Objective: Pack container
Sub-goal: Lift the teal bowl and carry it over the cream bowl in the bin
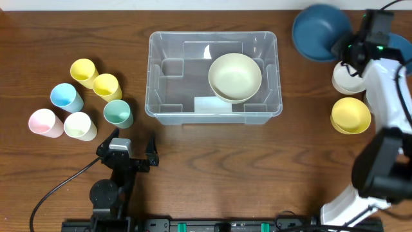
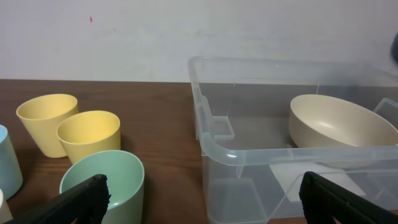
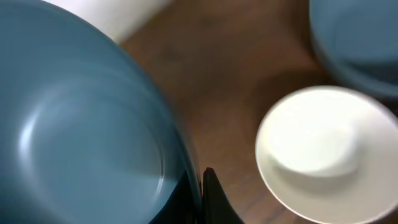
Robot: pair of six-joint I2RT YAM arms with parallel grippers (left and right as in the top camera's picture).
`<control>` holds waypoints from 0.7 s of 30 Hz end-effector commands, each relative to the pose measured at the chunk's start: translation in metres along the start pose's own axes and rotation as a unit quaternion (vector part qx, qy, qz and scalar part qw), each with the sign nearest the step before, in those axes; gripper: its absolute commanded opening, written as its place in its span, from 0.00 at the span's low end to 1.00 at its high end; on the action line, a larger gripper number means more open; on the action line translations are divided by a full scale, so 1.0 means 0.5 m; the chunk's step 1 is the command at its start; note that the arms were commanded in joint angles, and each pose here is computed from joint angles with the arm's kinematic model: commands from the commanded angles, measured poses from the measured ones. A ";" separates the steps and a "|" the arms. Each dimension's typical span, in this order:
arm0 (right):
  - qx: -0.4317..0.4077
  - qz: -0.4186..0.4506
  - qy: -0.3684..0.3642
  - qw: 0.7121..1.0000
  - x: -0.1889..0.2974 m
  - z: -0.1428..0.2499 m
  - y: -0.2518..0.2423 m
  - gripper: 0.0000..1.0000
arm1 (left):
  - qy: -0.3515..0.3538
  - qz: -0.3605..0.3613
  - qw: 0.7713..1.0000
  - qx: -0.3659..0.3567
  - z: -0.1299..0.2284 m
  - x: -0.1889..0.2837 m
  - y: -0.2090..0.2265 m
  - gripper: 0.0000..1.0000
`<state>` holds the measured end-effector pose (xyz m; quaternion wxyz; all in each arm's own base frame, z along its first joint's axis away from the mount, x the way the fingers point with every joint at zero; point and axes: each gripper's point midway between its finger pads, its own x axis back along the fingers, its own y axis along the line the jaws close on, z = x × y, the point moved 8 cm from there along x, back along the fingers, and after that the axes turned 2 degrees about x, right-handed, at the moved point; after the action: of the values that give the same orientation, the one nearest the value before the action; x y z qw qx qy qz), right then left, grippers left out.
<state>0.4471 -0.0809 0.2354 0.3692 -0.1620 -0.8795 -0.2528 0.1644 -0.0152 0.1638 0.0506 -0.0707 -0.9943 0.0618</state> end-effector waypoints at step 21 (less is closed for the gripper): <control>0.179 -0.173 0.015 0.968 0.178 0.168 0.313 0.01 | 0.023 0.003 1.000 -0.005 0.024 -0.002 0.002 0.98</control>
<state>0.4075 0.0890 0.3172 0.3392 0.0689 -0.9217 -0.1751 0.1645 -0.0152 0.1637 0.0508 -0.0707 -0.9943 0.0618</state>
